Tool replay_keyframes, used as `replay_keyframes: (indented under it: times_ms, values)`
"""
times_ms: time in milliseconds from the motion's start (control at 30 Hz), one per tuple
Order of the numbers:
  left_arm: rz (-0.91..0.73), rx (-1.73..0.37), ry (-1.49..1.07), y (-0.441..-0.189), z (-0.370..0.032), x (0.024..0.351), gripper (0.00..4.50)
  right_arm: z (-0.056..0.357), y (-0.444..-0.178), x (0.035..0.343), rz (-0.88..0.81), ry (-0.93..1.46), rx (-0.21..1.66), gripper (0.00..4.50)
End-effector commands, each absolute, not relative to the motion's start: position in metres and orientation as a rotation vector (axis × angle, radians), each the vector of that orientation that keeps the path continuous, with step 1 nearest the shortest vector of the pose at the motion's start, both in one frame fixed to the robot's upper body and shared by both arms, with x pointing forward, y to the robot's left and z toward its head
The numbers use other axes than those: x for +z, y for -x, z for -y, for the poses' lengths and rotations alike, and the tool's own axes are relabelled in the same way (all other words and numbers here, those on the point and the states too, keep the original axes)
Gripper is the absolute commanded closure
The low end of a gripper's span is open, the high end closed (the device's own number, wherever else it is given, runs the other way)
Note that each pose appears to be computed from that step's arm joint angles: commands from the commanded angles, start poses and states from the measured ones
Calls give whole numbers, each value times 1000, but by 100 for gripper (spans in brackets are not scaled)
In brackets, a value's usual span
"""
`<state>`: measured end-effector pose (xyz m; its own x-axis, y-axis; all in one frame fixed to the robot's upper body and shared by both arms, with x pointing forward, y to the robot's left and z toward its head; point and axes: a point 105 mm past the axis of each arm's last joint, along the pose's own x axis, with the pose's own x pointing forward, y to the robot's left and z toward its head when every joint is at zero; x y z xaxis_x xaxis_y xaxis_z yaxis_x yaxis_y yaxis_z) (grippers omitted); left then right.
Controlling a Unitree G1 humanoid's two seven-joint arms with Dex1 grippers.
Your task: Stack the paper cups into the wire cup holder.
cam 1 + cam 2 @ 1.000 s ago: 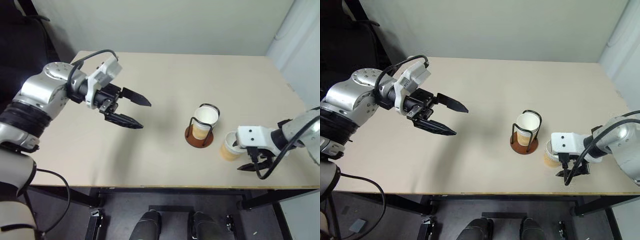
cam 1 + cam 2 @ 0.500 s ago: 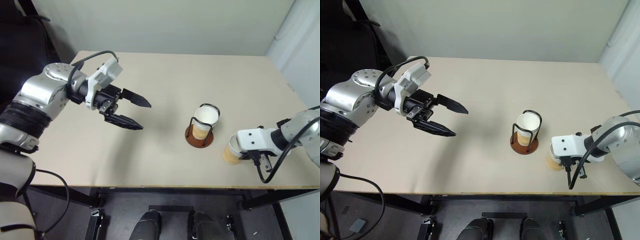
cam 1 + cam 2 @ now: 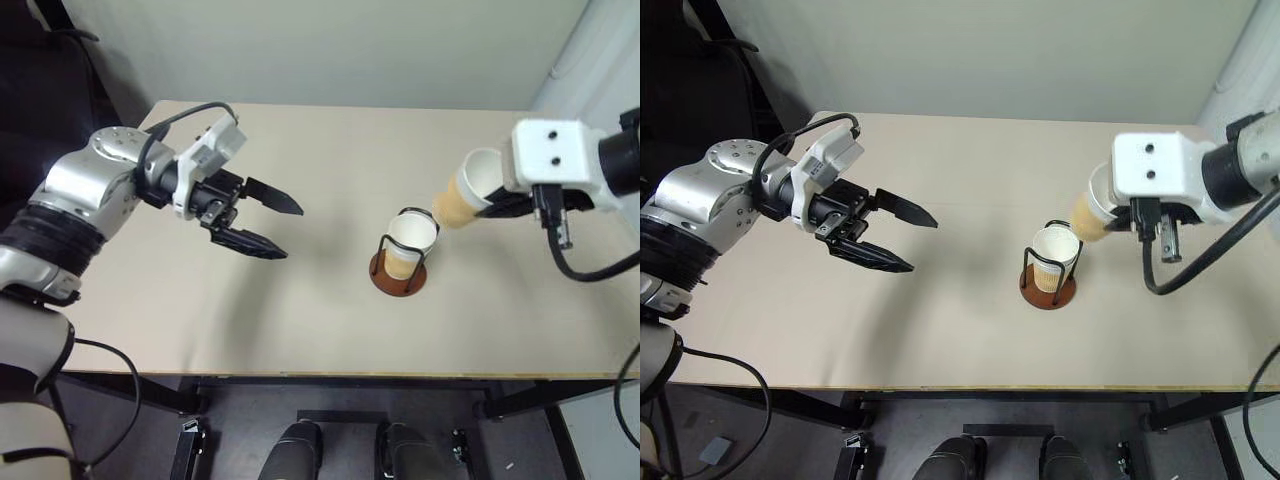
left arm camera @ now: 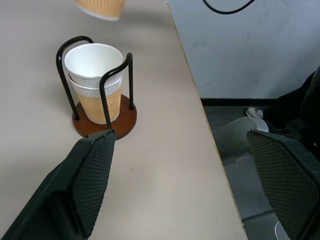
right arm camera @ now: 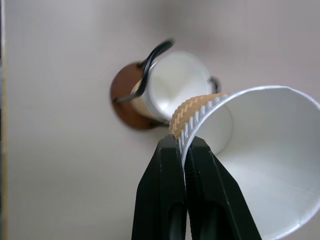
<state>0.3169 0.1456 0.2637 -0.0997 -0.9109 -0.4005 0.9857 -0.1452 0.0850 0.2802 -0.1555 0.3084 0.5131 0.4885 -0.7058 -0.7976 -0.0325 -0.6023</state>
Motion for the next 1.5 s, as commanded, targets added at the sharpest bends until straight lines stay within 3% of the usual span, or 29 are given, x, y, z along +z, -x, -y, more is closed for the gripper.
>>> replay_keyframes:
  times_ms: [33, 367, 1333, 1433, 1500]
  values:
    - [-195, -1698, -436, -313, -145, 276, 0, 143, -277, 315, -286, 1212, 1088, 443]
    - [-209, -1699, -434, -310, -146, 274, 0, 137, -288, 275, -349, 1240, 1153, 443]
    - [-225, -1694, -428, -308, -150, 272, 0, 122, -306, 257, -345, 1348, 1206, 443]
    - [-228, -1692, -429, -308, -150, 272, 0, 120, -310, 259, -334, 1355, 1198, 381]
    - [-230, -1689, -429, -308, -151, 271, 0, 117, -312, 265, -312, 1338, 1190, 311]
